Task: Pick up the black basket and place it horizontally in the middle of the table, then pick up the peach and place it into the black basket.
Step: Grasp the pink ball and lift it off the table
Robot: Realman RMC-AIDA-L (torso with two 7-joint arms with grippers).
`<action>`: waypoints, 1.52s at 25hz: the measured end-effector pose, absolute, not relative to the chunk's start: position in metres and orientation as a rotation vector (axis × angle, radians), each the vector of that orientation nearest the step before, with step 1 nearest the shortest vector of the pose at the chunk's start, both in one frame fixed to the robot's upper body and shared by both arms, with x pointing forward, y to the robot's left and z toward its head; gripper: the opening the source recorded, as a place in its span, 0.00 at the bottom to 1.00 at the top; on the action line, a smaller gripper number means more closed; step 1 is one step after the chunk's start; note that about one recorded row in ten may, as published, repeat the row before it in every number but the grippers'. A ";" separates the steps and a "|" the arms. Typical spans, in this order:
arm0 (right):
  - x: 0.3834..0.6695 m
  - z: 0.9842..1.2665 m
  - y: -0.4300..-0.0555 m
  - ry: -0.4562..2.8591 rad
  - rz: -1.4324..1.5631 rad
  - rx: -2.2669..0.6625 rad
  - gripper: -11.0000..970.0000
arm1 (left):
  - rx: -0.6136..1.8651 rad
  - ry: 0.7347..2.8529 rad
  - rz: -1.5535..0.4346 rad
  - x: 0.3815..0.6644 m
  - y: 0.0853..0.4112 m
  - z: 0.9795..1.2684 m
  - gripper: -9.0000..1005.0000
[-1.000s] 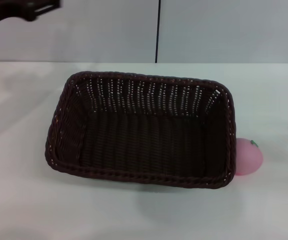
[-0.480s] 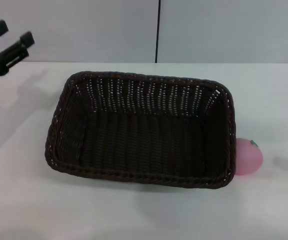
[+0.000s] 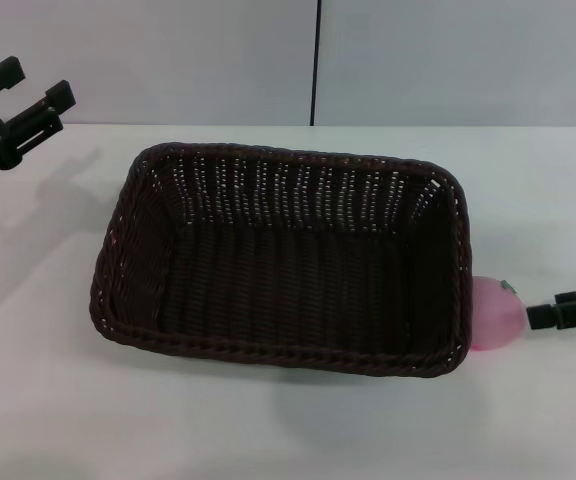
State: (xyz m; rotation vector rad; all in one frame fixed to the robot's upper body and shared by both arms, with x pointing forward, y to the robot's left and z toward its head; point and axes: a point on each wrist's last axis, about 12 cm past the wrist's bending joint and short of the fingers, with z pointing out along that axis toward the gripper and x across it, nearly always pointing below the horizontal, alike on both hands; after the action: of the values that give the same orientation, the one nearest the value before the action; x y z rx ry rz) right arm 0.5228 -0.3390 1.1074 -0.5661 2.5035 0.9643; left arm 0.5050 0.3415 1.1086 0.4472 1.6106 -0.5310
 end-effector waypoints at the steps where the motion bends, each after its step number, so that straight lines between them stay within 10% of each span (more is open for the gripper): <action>1: 0.525 1.105 -0.337 2.507 0.962 -0.557 0.82 | 0.448 1.608 -0.532 0.505 0.341 1.109 0.71; 29: 0.521 1.086 -0.332 2.404 1.098 -0.527 0.64 | 0.497 1.595 -0.595 0.510 0.324 1.108 0.71; 38: 0.496 1.132 -0.372 2.136 1.171 -0.433 0.16 | 0.491 1.612 -0.617 0.508 0.320 1.101 0.71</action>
State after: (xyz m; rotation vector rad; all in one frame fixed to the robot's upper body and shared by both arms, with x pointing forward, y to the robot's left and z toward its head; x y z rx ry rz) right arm 0.4962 -0.3716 1.1320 -0.4335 2.1364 1.1713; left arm 0.5082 0.3203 1.1014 0.4906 1.6119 -0.6169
